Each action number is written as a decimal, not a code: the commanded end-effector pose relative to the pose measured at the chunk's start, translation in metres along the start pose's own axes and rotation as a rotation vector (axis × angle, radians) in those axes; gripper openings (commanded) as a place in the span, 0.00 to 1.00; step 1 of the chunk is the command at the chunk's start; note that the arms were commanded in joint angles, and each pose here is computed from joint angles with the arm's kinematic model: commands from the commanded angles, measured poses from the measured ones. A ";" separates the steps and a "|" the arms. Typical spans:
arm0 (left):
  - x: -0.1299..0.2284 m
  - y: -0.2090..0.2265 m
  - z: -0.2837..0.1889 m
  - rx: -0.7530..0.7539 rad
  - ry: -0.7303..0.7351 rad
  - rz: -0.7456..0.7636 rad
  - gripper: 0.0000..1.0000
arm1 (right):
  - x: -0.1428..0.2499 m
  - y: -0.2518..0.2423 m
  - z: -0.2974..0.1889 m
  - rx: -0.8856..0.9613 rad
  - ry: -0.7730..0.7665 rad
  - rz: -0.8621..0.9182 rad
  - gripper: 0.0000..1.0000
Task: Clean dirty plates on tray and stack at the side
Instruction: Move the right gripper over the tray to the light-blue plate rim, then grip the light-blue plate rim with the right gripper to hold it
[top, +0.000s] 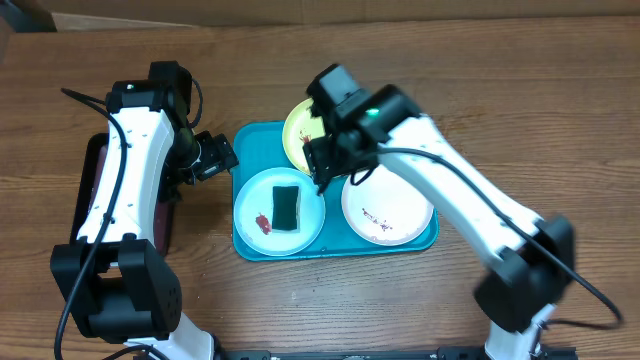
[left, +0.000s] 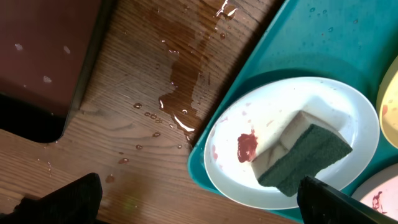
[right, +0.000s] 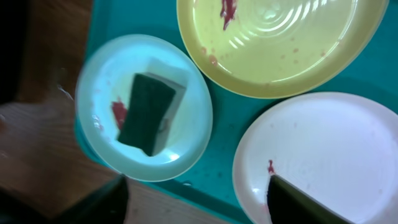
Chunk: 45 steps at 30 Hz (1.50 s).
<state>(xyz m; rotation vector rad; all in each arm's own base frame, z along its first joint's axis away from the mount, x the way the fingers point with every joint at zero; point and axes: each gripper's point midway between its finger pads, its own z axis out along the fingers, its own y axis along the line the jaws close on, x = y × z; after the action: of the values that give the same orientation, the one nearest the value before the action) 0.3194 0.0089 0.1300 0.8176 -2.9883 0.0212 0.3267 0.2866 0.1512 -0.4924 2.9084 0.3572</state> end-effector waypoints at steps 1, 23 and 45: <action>-0.003 -0.003 -0.006 0.013 -0.026 0.021 1.00 | 0.003 -0.009 0.032 0.030 0.060 0.035 0.43; -0.003 -0.007 -0.007 0.036 -0.021 0.018 1.00 | 0.028 -0.007 0.127 -0.092 0.113 -0.054 0.39; 0.012 -0.026 0.018 0.119 0.039 0.120 1.00 | 0.037 -0.006 0.148 -0.104 0.129 0.018 0.14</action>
<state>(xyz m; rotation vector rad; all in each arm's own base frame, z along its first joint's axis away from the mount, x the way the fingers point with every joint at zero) 0.3233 -0.0111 0.1130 0.7226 -3.0074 0.1489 0.3177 0.3069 0.0105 -0.5604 2.9972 0.4944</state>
